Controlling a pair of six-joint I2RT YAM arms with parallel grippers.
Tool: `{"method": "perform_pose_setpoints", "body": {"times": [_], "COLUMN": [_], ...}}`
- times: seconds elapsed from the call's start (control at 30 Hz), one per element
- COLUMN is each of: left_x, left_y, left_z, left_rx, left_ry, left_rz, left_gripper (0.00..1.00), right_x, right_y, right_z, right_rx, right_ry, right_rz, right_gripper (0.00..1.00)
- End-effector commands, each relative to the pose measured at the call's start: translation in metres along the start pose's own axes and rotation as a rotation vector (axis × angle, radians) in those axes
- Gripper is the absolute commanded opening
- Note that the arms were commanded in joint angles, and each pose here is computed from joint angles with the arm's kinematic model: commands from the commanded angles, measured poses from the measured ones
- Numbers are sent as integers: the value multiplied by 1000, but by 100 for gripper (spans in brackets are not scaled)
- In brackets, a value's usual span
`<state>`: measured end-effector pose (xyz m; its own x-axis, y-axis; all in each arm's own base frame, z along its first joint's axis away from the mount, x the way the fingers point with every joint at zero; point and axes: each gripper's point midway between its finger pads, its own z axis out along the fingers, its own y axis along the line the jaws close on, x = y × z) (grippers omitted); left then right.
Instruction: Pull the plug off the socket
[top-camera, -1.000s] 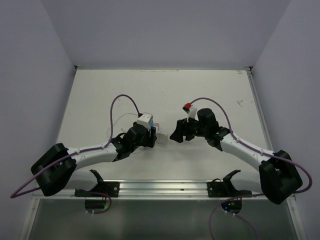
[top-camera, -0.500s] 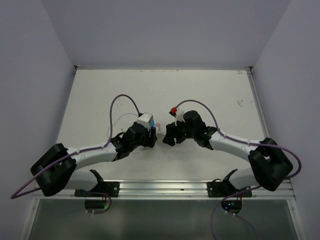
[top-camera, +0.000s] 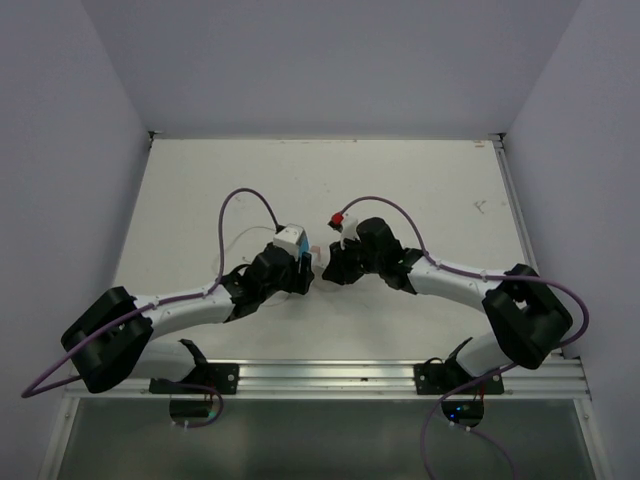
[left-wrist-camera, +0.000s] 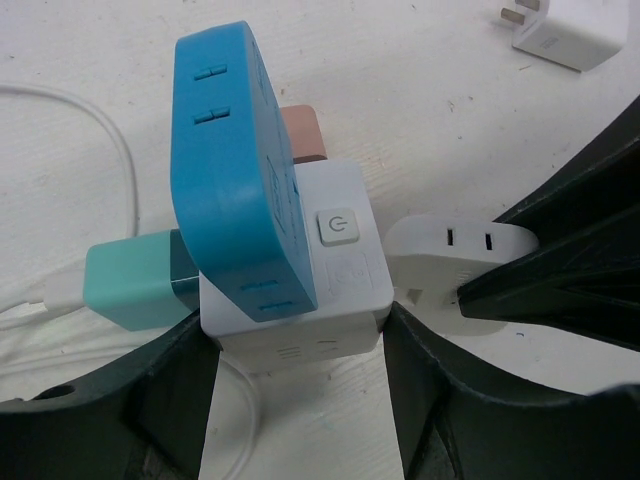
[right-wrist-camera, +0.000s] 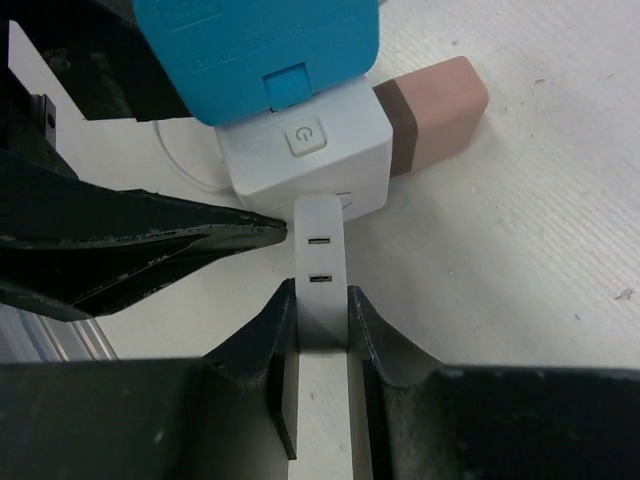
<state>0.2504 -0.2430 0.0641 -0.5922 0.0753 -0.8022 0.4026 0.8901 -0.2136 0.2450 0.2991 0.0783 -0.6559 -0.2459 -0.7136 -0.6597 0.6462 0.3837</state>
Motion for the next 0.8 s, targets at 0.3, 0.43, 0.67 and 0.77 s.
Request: {"method": "perform_pose_setpoints", "body": {"times": [0.3,0.43,0.67,0.77], "left_x": [-23,-19,-7,-2], "left_y": [8,15,34,45], "left_z": [-2,-4,-7,-6], "left_rx": [-3,-23,-103,-159], "left_ry": [-95,-84,-37,-14], "left_rz": [-36,-15,25,35], "left_gripper": [0,0,0,0], "right_x": [-4,-4,-2,-4], "right_y": [-1,-2,6,7], "right_z": [-18,-30,-40,-43], "right_rx": [22,37,22,23], "right_ry": [17,52,119,130], "right_rz": [-100,-154,-142,-136], "right_gripper": [0,0,0,0]}}
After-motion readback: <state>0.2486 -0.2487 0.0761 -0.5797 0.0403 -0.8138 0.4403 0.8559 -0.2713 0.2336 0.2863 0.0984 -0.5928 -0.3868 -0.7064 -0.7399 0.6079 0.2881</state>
